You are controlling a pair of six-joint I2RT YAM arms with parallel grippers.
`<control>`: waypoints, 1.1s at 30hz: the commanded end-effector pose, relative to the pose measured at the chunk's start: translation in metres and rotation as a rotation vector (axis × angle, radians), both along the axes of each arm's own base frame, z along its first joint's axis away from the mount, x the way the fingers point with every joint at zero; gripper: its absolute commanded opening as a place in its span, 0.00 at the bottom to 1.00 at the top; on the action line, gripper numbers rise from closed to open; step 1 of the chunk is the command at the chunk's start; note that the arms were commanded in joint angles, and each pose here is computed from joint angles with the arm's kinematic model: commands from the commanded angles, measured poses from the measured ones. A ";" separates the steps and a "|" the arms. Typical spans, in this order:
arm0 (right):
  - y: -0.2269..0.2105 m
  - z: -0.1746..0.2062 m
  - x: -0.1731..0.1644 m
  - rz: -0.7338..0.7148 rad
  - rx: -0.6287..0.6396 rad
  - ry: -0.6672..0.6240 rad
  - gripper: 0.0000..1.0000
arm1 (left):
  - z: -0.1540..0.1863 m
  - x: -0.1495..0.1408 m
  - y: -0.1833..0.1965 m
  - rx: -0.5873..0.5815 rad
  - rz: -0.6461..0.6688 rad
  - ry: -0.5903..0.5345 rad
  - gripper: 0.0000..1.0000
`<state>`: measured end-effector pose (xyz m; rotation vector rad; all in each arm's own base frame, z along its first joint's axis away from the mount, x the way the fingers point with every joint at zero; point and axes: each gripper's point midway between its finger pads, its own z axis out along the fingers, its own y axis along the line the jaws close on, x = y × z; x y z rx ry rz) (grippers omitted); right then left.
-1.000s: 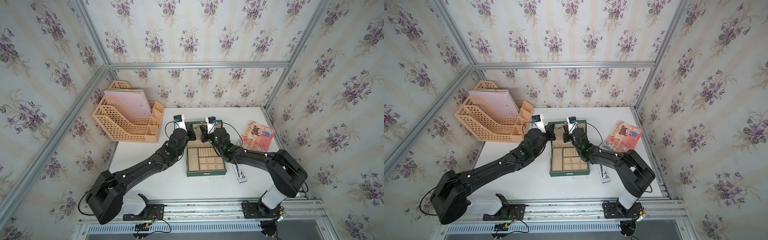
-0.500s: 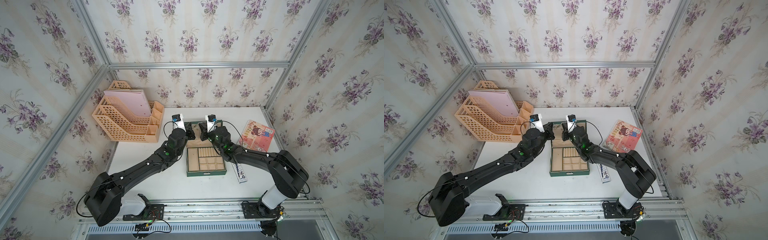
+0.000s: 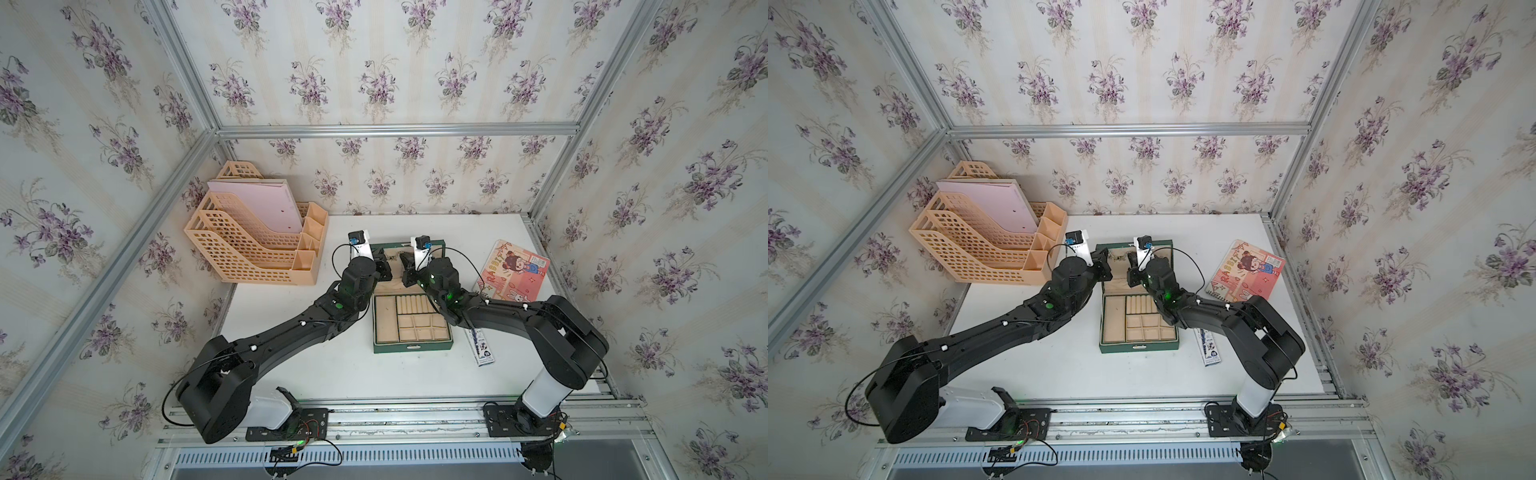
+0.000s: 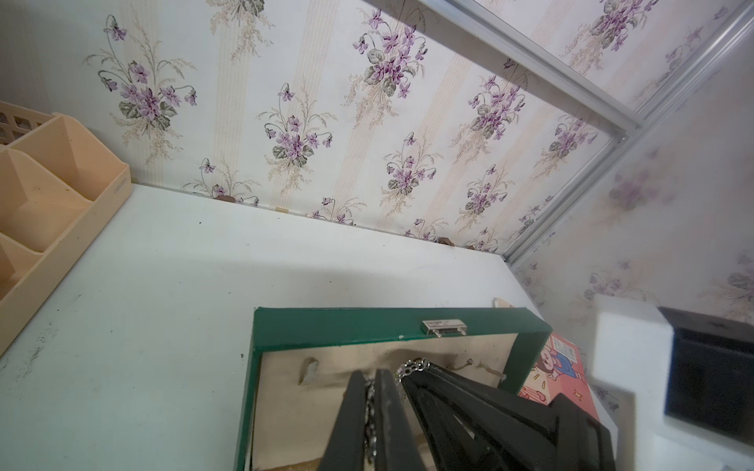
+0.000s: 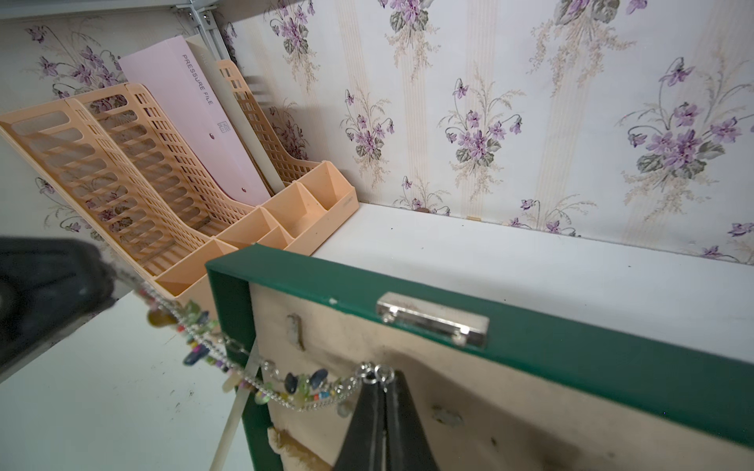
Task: Put jewelry chain into jewelry box
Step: Hang the necklace on the jewelry box clasp.
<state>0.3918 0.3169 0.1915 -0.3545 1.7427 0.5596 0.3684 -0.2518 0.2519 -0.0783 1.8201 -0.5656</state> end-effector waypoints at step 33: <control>0.003 -0.015 0.007 -0.031 0.046 0.076 0.15 | -0.007 0.009 0.012 0.026 0.068 0.025 0.00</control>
